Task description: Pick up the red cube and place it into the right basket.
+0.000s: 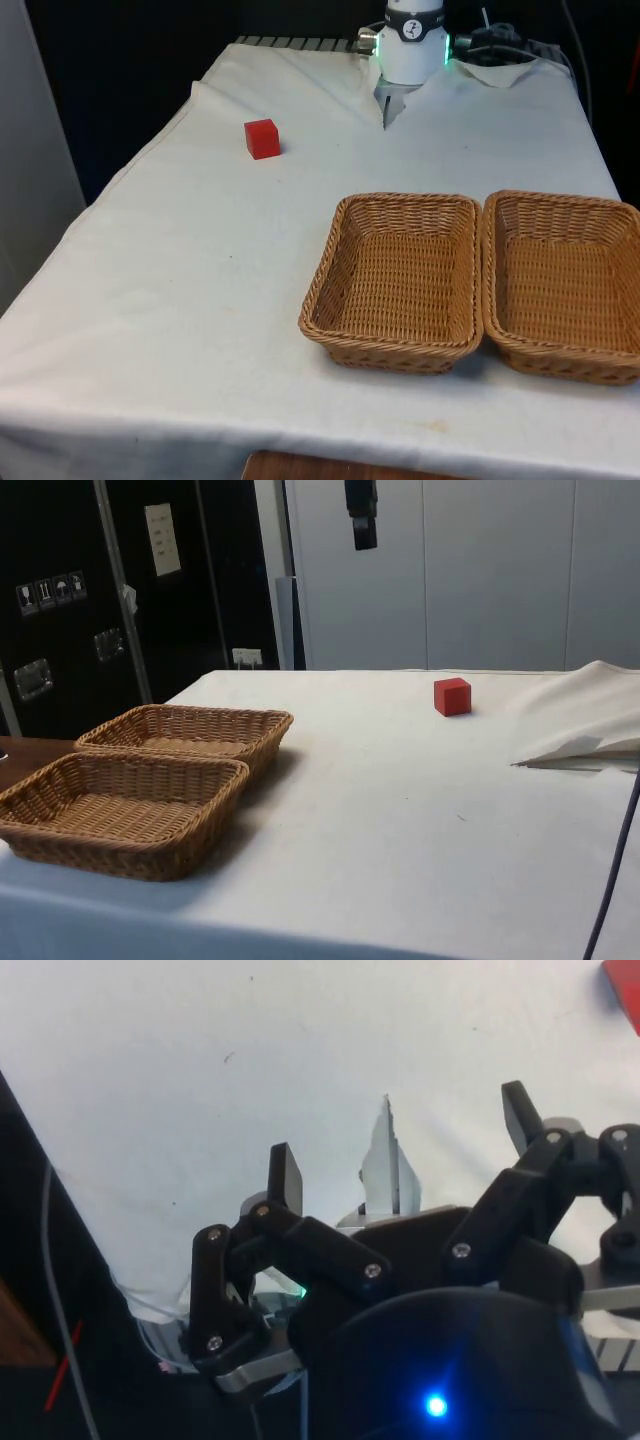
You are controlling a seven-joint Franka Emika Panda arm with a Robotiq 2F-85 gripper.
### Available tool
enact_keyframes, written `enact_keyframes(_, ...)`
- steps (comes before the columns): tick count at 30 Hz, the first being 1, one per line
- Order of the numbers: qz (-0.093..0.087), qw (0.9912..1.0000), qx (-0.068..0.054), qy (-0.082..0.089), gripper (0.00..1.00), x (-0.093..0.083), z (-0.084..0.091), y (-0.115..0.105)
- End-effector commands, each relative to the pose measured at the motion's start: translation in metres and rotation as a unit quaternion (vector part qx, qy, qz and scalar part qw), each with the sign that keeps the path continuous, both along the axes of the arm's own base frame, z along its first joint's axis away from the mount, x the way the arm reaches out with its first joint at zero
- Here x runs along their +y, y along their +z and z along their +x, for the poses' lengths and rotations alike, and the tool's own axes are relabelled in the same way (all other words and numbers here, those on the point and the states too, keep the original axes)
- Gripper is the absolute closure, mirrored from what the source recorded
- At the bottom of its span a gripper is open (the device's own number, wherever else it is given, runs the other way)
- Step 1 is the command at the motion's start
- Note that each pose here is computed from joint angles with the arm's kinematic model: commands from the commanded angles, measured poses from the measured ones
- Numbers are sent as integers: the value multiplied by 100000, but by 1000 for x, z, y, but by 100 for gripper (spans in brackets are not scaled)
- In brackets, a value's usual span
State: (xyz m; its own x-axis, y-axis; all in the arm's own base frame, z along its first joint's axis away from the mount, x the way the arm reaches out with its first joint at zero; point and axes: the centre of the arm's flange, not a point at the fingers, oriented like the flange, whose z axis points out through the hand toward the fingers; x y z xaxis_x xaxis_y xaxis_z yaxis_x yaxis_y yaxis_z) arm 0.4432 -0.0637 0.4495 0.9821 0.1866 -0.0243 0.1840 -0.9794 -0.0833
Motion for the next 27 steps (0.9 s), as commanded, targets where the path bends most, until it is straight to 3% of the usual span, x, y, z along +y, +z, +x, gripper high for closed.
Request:
enact_keyframes(1,-409,99998,-334,279,0,-4,-2,-2)
enact_keyframes(13,-1301,99948,1016,2763,0,-16,-7,-12)
enact_keyframes(14,-1886,99933,693,3069,0,-17,-8,-13)
enact_keyframes(22,-2821,99842,1531,4601,0,-21,-9,-17)
enact_keyframes(27,-4380,99732,1478,5673,0,-26,-14,-20)
